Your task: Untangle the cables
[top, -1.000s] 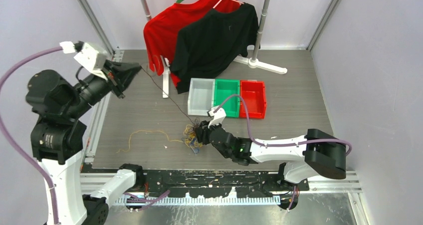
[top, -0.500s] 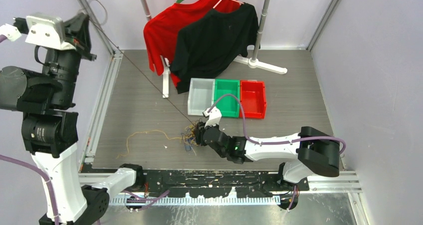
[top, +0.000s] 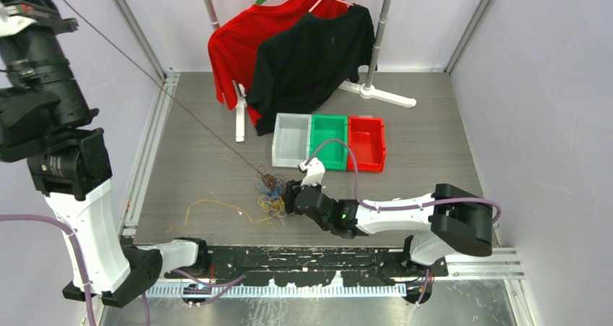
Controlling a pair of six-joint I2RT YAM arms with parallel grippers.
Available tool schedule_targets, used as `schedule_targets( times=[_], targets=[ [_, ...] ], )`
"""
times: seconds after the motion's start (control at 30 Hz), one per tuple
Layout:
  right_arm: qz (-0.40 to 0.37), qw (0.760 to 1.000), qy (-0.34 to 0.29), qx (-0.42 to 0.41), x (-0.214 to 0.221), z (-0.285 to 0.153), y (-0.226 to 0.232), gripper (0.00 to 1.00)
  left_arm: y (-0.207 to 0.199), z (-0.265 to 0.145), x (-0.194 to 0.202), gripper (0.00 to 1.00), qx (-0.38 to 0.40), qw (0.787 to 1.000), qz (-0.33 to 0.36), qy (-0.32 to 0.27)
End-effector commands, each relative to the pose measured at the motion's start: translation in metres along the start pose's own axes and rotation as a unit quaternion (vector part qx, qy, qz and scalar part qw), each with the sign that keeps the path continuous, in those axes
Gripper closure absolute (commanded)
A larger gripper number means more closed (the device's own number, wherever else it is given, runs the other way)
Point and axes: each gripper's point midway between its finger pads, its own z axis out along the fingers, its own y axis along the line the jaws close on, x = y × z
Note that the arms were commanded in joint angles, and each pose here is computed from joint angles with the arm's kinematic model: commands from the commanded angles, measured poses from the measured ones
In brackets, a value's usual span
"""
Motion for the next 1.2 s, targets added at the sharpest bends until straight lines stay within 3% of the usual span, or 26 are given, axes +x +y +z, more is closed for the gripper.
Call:
schedule_targets(
  times=[0.0, 0.23, 0.4, 0.53, 0.73, 0.97, 1.07, 1.17],
  targets=[
    [0.004, 1.000, -0.002, 0.017, -0.001, -0.008, -0.012, 0.38, 0.023, -0.006, -0.060, 1.00, -0.028, 0.996, -0.043, -0.075],
    [-0.008, 0.999, -0.040, -0.033, -0.042, -0.022, 0.012, 0.30, -0.039, -0.034, 0.016, 1.00, 0.113, 0.991, -0.063, 0.039],
    [-0.022, 0.998, -0.032, -0.046, -0.049, -0.021, 0.025, 0.27, -0.066, -0.081, 0.097, 1.00, 0.183, 0.971, -0.028, 0.149],
    [-0.007, 0.998, -0.002, -0.055, -0.038, -0.020, 0.028, 0.28, -0.082, -0.141, 0.184, 1.00, 0.241, 0.936, 0.026, 0.255],
    [0.020, 0.995, 0.088, -0.052, -0.007, -0.030, 0.026, 0.33, -0.084, -0.217, 0.270, 1.00, 0.297, 0.887, 0.104, 0.339],
    [0.037, 0.991, 0.114, -0.068, 0.011, -0.028, 0.030, 0.42, -0.093, -0.309, 0.344, 0.92, 0.389, 0.794, 0.131, 0.448],
    [0.028, 0.987, 0.138, -0.078, 0.023, -0.022, 0.037, 0.47, -0.098, -0.346, 0.356, 0.77, 0.429, 0.756, 0.116, 0.480],
    [0.029, 0.986, 0.148, -0.073, 0.031, -0.011, 0.035, 0.50, -0.111, -0.389, 0.352, 0.41, 0.491, 0.704, 0.067, 0.508]
  ],
)
